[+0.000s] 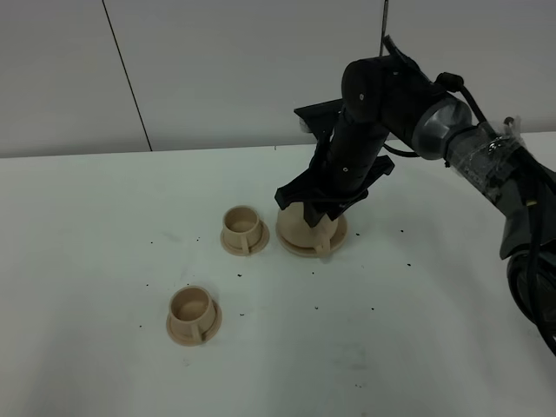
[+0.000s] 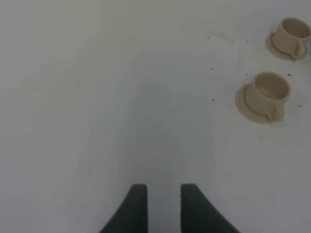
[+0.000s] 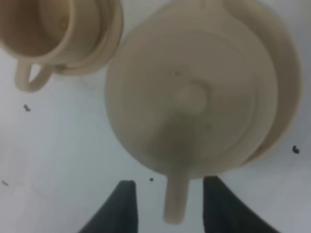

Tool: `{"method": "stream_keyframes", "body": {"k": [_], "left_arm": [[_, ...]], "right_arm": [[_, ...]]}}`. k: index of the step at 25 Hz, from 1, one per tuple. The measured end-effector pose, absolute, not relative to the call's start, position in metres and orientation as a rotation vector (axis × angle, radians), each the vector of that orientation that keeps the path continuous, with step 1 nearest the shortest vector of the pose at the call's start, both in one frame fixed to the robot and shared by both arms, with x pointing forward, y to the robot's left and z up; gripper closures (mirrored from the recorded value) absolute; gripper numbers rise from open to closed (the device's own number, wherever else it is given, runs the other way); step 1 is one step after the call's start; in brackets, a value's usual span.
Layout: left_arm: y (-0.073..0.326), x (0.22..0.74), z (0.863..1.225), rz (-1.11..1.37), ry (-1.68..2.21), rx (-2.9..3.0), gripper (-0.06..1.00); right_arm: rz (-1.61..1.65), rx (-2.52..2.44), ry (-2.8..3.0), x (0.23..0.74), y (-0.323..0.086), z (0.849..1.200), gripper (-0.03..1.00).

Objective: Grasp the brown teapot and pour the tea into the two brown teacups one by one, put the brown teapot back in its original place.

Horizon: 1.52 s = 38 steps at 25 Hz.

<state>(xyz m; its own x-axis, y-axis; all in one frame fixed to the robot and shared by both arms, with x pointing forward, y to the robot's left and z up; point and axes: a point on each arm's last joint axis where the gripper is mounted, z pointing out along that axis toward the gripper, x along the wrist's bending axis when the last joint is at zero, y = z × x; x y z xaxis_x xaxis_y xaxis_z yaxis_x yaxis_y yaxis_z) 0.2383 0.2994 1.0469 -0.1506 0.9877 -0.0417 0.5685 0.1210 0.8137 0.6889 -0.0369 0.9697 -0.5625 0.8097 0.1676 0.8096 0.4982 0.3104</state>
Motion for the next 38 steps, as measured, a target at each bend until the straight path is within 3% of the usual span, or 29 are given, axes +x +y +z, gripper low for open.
{"method": "stream_keyframes", "body": {"k": [38], "left_arm": [[0.299, 0.238, 1.047, 0.885, 1.795, 1.509, 0.7]], "right_arm": [[0.506, 1.442, 2.758, 0.69, -0.035, 0.952, 0.67]]}}
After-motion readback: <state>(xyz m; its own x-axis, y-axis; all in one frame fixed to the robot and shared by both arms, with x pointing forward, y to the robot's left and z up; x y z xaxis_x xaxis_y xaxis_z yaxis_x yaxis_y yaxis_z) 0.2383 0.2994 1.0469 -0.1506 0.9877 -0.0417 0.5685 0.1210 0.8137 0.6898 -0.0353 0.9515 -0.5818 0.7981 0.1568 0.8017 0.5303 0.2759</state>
